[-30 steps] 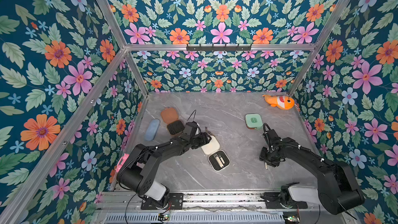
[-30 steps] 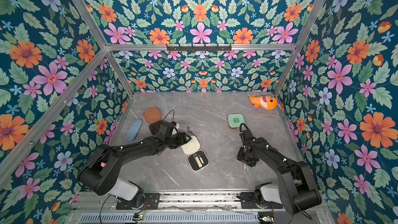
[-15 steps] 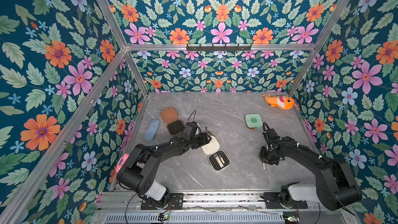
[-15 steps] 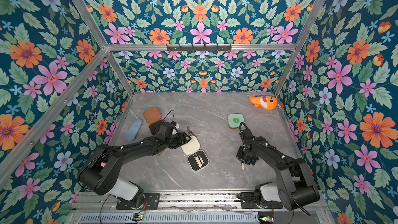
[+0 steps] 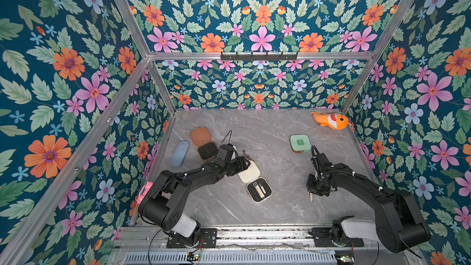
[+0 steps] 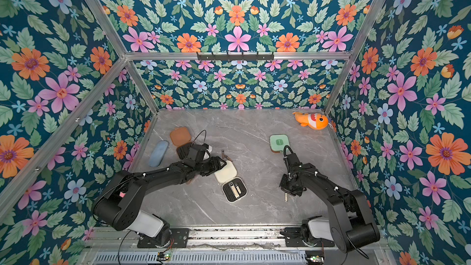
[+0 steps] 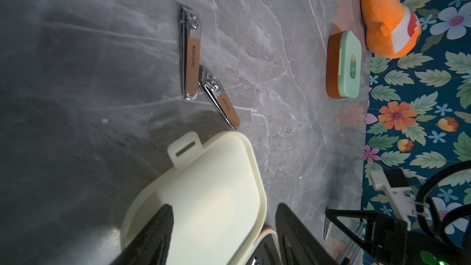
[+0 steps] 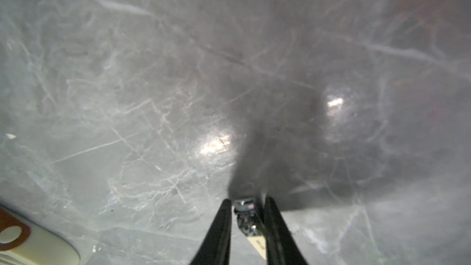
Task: Organize nail clipper sets
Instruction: Pick up the nail clipper from the center of the board.
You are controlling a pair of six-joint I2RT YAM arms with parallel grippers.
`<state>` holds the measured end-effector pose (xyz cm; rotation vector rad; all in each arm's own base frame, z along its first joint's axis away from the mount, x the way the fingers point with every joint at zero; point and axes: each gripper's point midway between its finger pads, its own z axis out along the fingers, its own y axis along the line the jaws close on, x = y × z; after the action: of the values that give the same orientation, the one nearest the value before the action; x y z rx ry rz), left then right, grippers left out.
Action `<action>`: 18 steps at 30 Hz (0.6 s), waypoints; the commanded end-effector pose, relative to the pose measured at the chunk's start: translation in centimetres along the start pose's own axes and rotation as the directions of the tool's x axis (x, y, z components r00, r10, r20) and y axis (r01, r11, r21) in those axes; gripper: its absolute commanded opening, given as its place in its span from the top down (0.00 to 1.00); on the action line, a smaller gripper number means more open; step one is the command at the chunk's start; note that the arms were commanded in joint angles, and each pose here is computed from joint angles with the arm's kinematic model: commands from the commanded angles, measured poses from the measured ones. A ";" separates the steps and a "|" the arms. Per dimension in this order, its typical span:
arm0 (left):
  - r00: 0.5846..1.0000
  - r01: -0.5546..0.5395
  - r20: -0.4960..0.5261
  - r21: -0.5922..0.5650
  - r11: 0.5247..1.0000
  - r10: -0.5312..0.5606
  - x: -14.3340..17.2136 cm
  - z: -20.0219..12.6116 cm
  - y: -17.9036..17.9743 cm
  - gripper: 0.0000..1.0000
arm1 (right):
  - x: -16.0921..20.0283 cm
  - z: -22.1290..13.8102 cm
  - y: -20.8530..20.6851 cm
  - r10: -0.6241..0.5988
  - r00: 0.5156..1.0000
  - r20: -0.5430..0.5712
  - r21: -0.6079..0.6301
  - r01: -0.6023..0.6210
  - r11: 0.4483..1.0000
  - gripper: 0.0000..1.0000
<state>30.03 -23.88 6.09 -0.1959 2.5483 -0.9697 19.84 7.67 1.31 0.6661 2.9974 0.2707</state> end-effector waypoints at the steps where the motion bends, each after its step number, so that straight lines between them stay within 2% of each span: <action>1: 1.000 -0.002 0.014 0.016 1.000 0.001 -0.3 -0.1 -0.4 0.33 | 1.3 0.4 -0.6 0.008 0.998 -0.055 0.033 -0.006 0.999 0.80; 11: 1.000 -0.002 0.007 0.014 1.000 0.002 -0.1 0.1 -0.2 0.33 | 1.4 0.3 0.3 -0.016 0.999 -0.042 0.020 0.017 1.000 0.85; 18: 1.000 0.003 0.002 0.006 1.000 -0.003 0.0 0.4 0.1 0.33 | 0.5 -1.4 4.7 -0.151 0.988 0.018 -0.037 0.152 0.988 0.90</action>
<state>29.97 -23.86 5.65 -0.2154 2.5569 -0.9721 20.55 10.88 2.78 0.4851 3.0128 0.3012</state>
